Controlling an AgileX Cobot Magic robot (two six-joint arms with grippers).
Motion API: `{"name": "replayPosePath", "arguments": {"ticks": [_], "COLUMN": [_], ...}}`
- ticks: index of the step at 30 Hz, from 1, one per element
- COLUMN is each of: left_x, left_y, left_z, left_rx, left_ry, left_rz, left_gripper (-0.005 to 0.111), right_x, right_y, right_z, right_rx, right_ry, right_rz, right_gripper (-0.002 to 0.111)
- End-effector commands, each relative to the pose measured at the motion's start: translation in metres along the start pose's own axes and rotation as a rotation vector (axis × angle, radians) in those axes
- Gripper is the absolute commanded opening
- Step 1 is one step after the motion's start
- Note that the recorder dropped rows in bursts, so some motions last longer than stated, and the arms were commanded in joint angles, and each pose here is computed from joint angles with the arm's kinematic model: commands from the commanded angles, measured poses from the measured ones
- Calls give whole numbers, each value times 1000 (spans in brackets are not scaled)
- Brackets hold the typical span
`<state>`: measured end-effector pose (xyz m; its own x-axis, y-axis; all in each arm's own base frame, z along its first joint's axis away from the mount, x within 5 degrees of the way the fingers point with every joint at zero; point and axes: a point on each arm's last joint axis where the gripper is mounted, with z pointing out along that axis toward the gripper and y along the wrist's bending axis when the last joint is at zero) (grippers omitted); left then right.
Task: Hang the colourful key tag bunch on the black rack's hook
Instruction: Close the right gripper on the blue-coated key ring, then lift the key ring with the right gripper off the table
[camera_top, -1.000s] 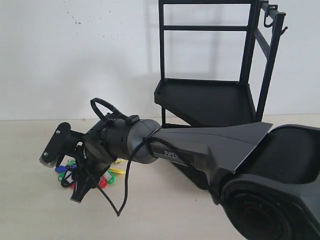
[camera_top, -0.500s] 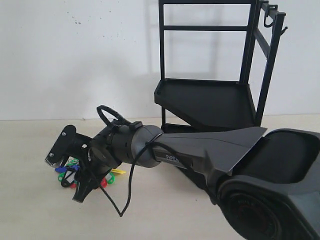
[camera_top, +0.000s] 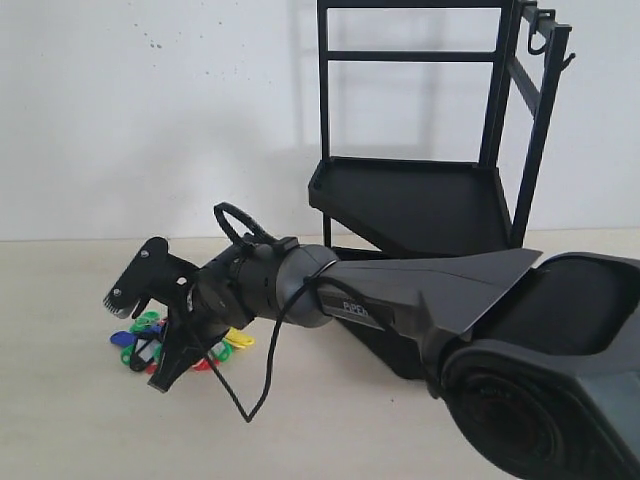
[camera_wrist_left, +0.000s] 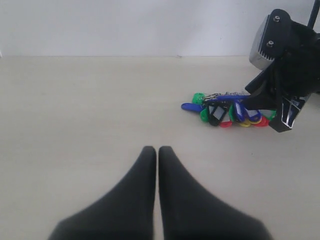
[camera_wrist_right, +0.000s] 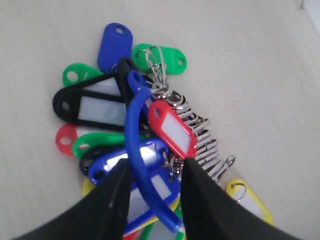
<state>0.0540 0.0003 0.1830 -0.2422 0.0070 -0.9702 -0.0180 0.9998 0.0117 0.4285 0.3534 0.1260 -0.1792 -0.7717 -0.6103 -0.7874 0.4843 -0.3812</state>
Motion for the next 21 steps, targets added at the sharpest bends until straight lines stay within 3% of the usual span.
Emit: {"name": "replayPosePath", "arguments": {"ticks": [1, 7, 9, 11, 16, 21], "left_x": [-2, -2, -2, -2, -2, -2], "left_y": [0, 0, 0, 0, 0, 0], "left_z": [0, 0, 0, 0, 0, 0], "left_rx": [-1, -1, -1, -1, -1, -1], "left_ry": [-19, -19, -19, -19, -19, -19], "left_rz": [-18, -18, -18, -18, -18, -18], "left_gripper": [4, 4, 4, 4, 4, 4], "right_x": [3, 3, 1, 0, -8, -31], "right_y": [0, 1, 1, 0, -5, -18], "right_z": [6, 9, 9, 9, 4, -20], "right_rx": [5, 14, 19, 23, 26, 16], "right_ry": [-18, -46, -61, -71, -70, -109], "right_rz": [-2, -2, -2, -2, 47, 304], "right_gripper": [33, 30, 21, 0, 0, 0]}}
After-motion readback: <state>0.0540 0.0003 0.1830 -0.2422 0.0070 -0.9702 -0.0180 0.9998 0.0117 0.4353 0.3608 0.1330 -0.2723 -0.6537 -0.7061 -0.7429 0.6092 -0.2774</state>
